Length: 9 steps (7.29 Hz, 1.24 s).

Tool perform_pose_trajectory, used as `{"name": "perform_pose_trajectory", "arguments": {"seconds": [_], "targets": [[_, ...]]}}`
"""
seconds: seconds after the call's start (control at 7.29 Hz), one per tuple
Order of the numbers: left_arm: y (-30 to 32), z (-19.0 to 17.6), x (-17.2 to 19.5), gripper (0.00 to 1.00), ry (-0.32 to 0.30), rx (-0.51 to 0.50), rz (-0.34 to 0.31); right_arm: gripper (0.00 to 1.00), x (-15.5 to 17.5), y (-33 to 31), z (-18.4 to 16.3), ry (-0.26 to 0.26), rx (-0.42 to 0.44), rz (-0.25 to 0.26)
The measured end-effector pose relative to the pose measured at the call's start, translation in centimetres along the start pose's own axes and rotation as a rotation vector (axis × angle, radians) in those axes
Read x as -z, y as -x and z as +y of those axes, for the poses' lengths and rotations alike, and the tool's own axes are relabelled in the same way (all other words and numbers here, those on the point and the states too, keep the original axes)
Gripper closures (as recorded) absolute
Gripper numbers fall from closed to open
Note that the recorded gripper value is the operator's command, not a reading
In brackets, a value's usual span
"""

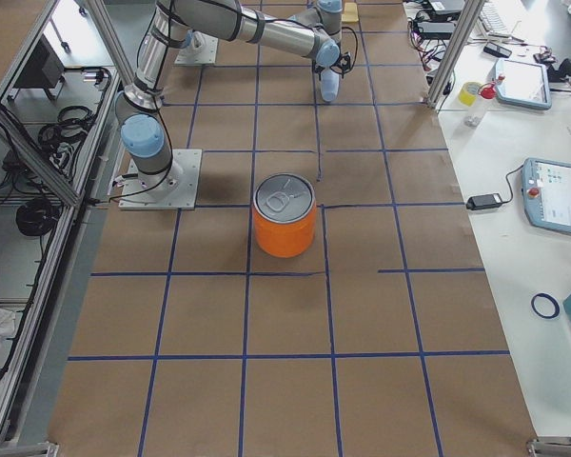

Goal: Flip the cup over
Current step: 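Lay the white cup on its side and open the right gripper, then raise the right gripper and draw it back from the cup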

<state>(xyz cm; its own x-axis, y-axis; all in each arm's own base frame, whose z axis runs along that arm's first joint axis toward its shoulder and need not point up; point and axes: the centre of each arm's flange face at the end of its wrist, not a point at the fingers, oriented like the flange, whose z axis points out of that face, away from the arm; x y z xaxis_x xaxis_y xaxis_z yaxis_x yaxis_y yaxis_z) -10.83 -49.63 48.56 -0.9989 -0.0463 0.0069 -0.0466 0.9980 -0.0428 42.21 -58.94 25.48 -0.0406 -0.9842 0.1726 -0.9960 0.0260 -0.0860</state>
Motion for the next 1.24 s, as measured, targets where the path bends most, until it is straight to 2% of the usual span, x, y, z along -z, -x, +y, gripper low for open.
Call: {"name": "perform_pose_trajectory", "arguments": {"seconds": [0.14,0.27,0.41,0.55,0.82,1.1,1.24], "targets": [[0.0,0.0,0.1,0.0,-0.002,0.0,0.0,0.27,3.1,-0.6,0.7,-0.014,-0.046,0.033],[0.0,-0.1,0.1,0.0,-0.003,0.0,0.0,0.24,6.4,-1.3,1.9,-0.033,-0.13,0.063],[0.0,-0.1,0.2,0.0,-0.003,0.0,0.0,0.15,9.8,-2.0,3.4,-0.052,-0.206,0.088],[0.1,-0.1,0.2,0.0,-0.003,0.0,0.0,0.04,13.8,-2.6,5.8,-0.064,-0.27,0.105],[0.0,0.0,0.2,0.0,-0.003,0.0,0.0,0.0,21.2,-3.1,11.6,-0.093,-0.405,0.111],[0.0,0.0,0.1,0.0,-0.001,0.001,0.0,0.0,26.5,-1.9,15.5,-0.101,-0.706,0.087],[0.1,0.0,0.1,0.0,0.0,0.002,0.0,0.0,27.5,-1.1,16.7,-0.077,-0.851,0.053]]}}
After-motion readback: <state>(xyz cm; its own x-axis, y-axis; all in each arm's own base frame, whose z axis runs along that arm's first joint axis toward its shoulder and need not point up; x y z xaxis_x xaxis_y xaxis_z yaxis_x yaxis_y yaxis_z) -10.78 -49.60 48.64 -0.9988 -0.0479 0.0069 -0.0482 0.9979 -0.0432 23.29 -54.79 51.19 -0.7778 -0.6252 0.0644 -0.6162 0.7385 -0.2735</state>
